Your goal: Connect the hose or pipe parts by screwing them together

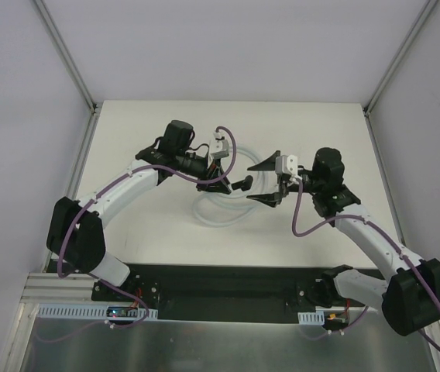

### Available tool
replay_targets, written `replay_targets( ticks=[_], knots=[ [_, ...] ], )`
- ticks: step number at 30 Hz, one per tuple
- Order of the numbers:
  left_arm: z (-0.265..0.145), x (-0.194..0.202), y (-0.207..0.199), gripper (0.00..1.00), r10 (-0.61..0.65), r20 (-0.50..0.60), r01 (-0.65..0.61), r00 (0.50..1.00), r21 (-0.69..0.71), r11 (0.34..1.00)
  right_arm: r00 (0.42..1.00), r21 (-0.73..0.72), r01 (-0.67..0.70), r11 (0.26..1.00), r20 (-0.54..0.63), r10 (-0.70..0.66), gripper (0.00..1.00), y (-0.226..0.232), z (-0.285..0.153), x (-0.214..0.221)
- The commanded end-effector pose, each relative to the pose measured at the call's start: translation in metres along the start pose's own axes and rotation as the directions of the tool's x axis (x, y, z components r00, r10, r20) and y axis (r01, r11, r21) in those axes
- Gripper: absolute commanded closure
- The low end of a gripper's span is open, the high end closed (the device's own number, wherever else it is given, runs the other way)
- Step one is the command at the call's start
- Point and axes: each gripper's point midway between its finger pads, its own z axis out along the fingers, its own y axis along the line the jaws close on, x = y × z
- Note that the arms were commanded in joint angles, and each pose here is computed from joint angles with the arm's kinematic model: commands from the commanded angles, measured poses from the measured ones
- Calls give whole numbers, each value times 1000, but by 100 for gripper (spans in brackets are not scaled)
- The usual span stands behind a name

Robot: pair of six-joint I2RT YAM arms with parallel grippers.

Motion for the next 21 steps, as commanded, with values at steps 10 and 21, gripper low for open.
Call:
replay_targets(
  ticks=[10, 21],
  knots=[
    [-1, -16, 0, 100, 59, 31, -60, 998, 41, 997, 998, -3, -56, 998, -17, 56, 45, -10, 13, -1],
    [-1, -16, 38, 100, 121, -18, -123, 992, -112, 986, 822, 76, -565, 822, 136, 553, 90, -13, 30, -2]
  ],
)
